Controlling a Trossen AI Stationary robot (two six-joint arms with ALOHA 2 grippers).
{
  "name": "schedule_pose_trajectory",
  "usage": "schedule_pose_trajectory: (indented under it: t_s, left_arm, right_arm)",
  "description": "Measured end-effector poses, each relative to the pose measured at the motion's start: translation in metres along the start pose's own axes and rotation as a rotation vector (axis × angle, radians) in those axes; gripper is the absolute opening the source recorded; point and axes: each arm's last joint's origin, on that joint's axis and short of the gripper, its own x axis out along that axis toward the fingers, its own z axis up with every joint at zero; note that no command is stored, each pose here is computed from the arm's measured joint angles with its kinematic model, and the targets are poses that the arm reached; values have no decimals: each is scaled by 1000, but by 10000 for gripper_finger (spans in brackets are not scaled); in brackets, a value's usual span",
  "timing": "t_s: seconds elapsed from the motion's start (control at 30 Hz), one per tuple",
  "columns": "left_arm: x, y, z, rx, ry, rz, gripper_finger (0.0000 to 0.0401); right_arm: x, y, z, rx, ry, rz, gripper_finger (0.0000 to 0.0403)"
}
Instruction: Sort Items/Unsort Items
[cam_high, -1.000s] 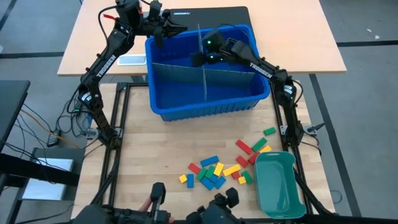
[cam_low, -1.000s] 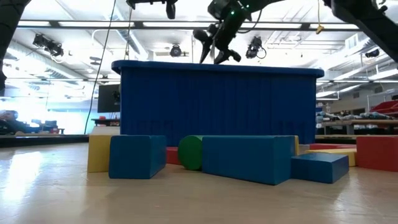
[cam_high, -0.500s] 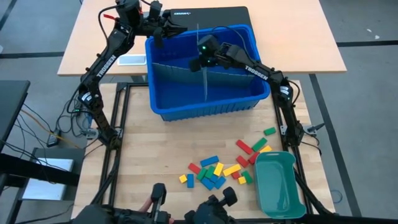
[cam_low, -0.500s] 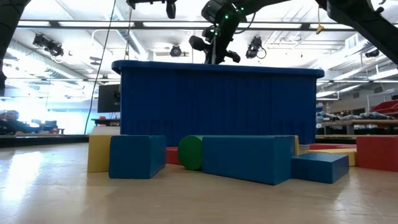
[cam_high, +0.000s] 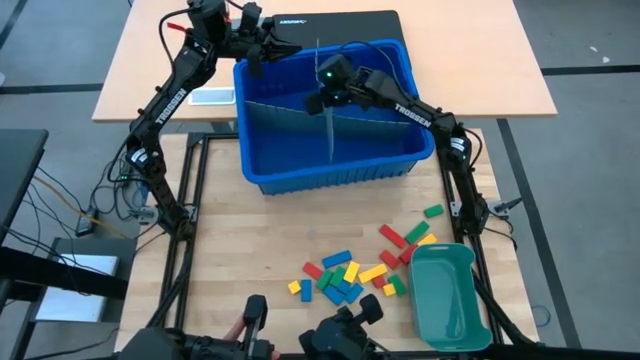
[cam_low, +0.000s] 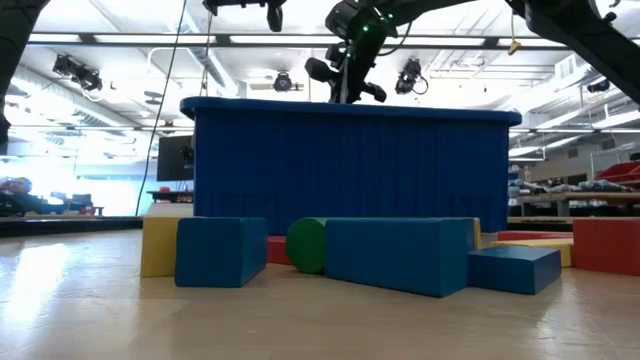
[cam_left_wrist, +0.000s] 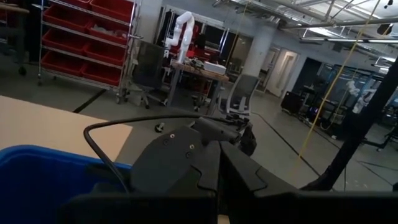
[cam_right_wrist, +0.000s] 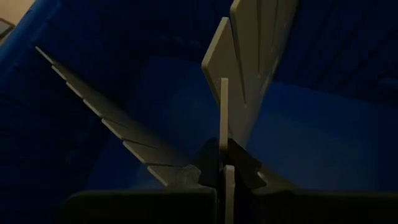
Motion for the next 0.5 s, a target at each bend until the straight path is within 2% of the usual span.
schedule_pose_trajectory:
  t_s: [0.5]
  left_arm:
    - [0, 0, 0, 2, -1, -1, 16]
  right_arm:
    - [15, -3, -9, -18, -1, -4, 1]
